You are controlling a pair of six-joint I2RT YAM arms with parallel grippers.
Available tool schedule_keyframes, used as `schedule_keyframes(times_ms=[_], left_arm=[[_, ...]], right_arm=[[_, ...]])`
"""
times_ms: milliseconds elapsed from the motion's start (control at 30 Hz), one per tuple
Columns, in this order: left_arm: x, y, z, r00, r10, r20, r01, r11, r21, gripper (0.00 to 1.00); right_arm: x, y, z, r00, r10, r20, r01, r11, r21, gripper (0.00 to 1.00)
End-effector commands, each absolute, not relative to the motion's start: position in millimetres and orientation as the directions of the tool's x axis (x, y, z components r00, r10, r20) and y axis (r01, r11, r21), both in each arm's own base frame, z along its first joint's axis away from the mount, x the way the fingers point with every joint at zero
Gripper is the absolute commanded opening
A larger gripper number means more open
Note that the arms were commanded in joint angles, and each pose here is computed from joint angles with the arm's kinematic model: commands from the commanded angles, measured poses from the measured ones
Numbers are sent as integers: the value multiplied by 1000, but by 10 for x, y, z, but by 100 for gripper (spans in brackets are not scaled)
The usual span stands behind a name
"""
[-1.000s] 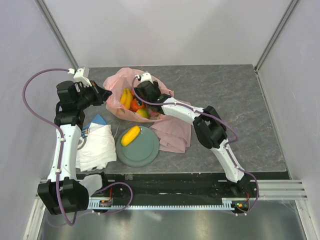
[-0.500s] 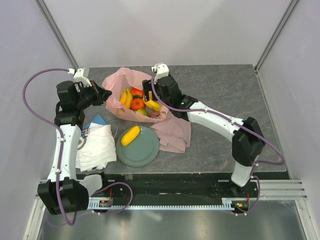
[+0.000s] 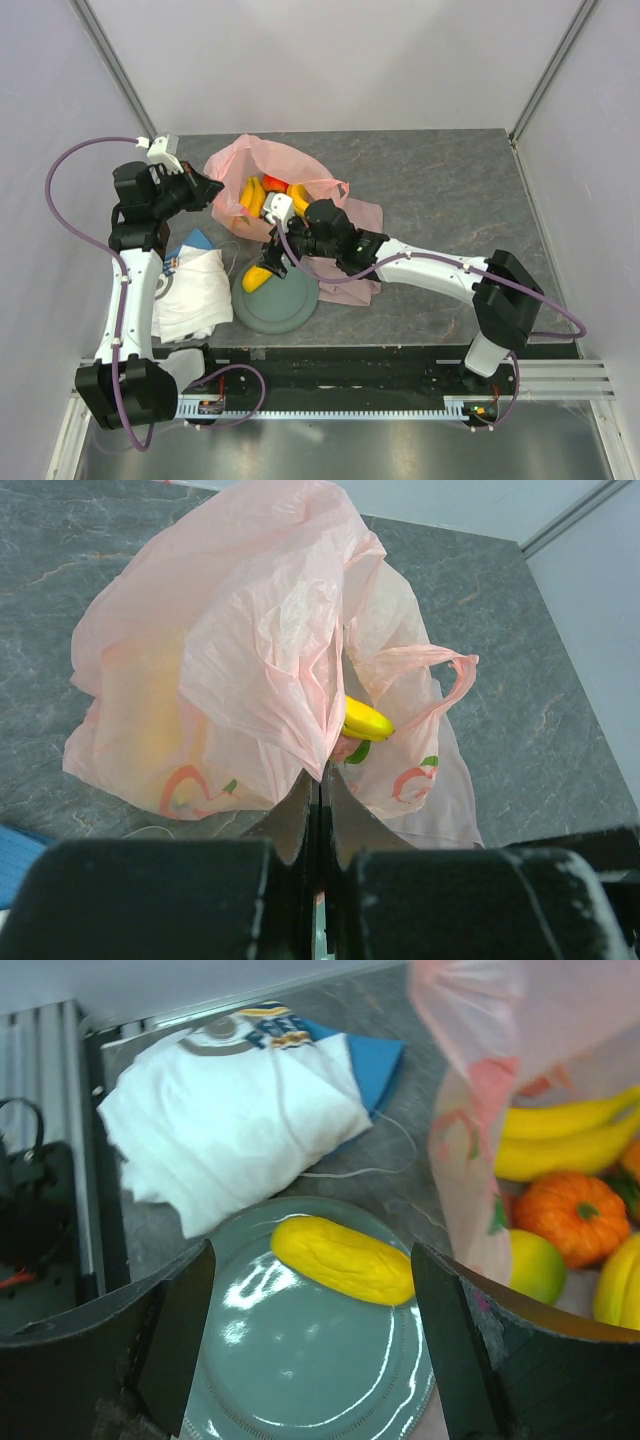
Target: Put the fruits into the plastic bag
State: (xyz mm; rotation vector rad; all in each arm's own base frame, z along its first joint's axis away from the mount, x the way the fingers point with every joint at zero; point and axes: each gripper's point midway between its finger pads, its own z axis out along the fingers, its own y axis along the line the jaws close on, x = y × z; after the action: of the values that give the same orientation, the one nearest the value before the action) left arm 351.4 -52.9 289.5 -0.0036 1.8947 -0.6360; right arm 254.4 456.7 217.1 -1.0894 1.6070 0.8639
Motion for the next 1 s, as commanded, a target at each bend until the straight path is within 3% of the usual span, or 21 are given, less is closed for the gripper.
schedule_keyframes(times_ms=[0,467,967], left_arm=[[3508,-563,3023,-382,-297,-875,313,849,-426,2],[3510,-567,3022,-383,-297,-875,316,848,-426,2],[3514,-578,3016,-388,-298,-872,319,845,-430,2]], right_arm=[[2170,4741,2105,55,-277,-959,-995,61,-74,87],[2336,5092,1265,328,-491,-807,-936,-51,-350,87],[2552,5249,794,421,-559,-715,-894,-121,-432,88]])
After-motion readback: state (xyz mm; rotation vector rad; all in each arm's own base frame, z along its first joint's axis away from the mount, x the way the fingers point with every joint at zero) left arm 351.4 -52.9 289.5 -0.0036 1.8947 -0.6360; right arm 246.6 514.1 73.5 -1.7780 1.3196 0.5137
